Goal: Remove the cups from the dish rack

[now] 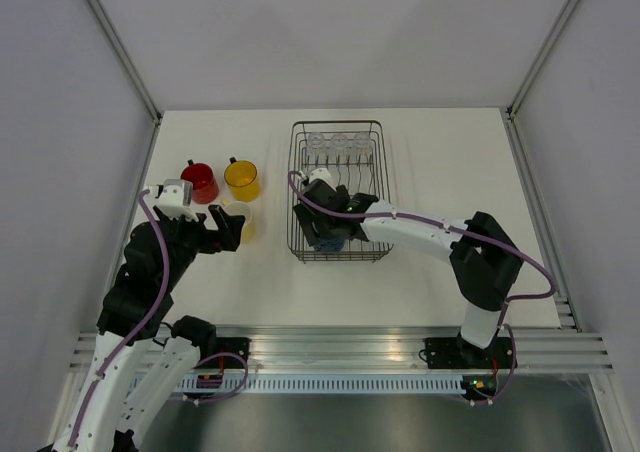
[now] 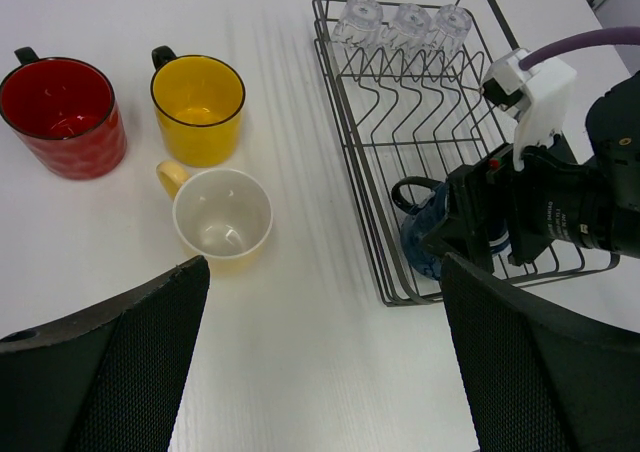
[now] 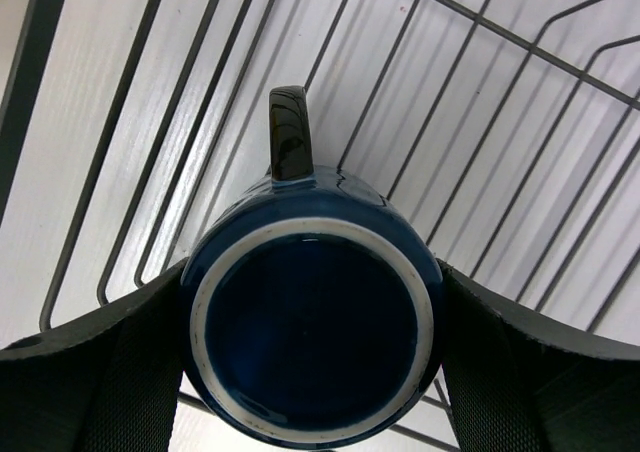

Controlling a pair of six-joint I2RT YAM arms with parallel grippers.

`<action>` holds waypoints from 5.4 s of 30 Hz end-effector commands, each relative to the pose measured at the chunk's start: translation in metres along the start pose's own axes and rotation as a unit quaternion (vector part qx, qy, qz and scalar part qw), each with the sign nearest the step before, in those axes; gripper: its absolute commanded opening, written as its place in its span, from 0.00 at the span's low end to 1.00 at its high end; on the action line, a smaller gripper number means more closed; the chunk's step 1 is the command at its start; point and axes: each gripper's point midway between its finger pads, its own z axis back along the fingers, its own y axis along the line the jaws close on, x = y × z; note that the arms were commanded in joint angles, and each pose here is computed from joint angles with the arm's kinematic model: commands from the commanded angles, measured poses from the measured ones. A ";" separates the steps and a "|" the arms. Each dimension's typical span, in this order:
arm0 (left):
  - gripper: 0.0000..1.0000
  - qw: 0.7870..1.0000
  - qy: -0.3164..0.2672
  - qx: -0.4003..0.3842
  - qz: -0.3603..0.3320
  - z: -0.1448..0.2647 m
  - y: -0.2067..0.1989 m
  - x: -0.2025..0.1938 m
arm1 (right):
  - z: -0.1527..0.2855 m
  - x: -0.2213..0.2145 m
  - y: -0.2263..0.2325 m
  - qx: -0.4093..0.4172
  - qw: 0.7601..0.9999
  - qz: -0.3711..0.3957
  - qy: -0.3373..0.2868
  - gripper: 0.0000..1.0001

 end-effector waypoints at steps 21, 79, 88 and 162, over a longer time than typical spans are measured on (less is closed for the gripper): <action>1.00 0.991 0.004 -0.124 0.046 -0.002 -0.049 0.008 | 0.168 0.119 -0.024 0.103 0.966 -0.064 -0.228 0.00; 0.48 0.765 -0.213 -0.601 0.091 0.084 -0.199 0.066 | 0.350 0.128 0.065 0.557 0.720 -0.194 -0.365 0.00; 0.07 0.777 -0.205 -0.590 0.082 0.076 -0.199 0.064 | 0.346 0.125 0.071 0.554 0.728 -0.185 -0.359 0.00; 0.02 0.917 0.308 0.240 0.075 -0.116 0.155 -0.058 | 0.304 0.064 -0.043 0.264 0.878 -0.058 -0.396 0.98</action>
